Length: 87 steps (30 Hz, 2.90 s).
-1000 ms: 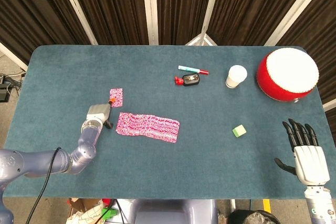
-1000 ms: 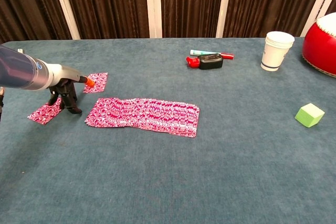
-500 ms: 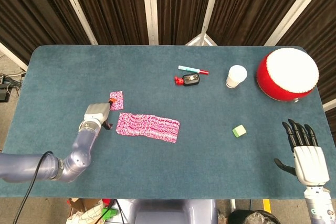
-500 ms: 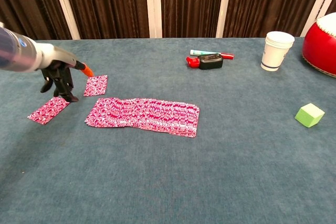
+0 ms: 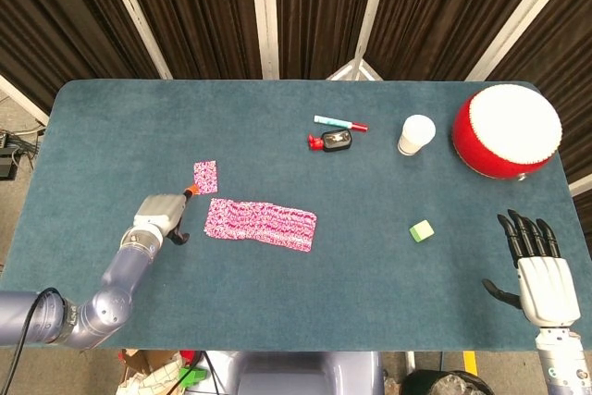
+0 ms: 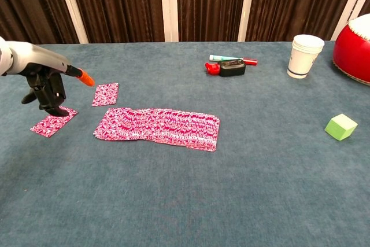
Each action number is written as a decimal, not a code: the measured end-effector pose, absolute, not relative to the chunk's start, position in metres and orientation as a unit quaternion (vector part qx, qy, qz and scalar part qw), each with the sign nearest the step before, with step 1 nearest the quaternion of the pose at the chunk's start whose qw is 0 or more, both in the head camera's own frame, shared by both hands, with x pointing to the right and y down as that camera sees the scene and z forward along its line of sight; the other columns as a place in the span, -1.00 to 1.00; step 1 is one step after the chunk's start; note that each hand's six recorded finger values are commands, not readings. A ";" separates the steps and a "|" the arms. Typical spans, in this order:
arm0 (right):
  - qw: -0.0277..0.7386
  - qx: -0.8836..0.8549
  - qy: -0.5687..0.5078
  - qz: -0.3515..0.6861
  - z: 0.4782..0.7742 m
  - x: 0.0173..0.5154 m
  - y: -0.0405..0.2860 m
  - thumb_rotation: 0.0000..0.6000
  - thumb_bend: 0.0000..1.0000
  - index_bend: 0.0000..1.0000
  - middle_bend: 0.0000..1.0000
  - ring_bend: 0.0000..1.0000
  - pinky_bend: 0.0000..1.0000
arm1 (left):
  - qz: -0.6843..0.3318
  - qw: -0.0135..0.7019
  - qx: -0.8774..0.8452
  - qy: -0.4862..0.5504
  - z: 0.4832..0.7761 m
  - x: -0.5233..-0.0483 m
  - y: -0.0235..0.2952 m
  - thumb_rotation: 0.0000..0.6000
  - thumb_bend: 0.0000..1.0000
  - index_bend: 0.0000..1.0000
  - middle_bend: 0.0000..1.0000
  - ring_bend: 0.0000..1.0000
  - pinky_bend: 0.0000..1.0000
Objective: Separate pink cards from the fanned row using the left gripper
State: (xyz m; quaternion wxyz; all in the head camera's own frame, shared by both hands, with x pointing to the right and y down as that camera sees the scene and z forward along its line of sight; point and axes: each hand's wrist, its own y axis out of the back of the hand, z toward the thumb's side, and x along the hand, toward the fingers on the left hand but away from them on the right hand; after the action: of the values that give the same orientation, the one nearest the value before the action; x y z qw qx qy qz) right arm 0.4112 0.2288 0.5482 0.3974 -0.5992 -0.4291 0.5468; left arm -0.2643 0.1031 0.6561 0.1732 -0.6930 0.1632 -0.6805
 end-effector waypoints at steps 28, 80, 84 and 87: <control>0.394 -0.598 -0.438 0.543 0.547 0.414 0.228 1.00 -0.74 -0.86 -0.86 -0.81 -0.86 | -0.671 0.132 -0.721 0.111 0.693 -0.258 0.130 1.00 -0.04 -0.90 0.49 0.21 0.37; 0.402 -0.600 -0.442 0.532 0.551 0.407 0.216 1.00 -0.74 -0.83 -0.86 -0.81 -0.86 | -0.683 0.125 -0.719 0.038 0.696 -0.275 0.148 1.00 -0.04 -0.86 0.49 0.21 0.37; 0.407 -0.595 -0.443 0.533 0.550 0.407 0.215 1.00 -0.74 -0.83 -0.86 -0.81 -0.86 | -0.684 0.129 -0.718 0.030 0.694 -0.276 0.151 1.00 -0.04 -0.86 0.49 0.21 0.37; 0.410 -0.593 -0.442 0.534 0.550 0.407 0.215 1.00 -0.74 -0.83 -0.86 -0.81 -0.86 | -0.687 0.130 -0.715 0.022 0.692 -0.279 0.154 1.00 -0.04 -0.86 0.49 0.21 0.37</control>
State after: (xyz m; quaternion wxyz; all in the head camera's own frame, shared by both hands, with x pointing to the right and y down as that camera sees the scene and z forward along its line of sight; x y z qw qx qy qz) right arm 0.4072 0.2149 0.5498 0.4102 -0.5926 -0.4424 0.5338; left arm -0.2795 0.1542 0.6917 0.1300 -0.7147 0.0222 -0.6869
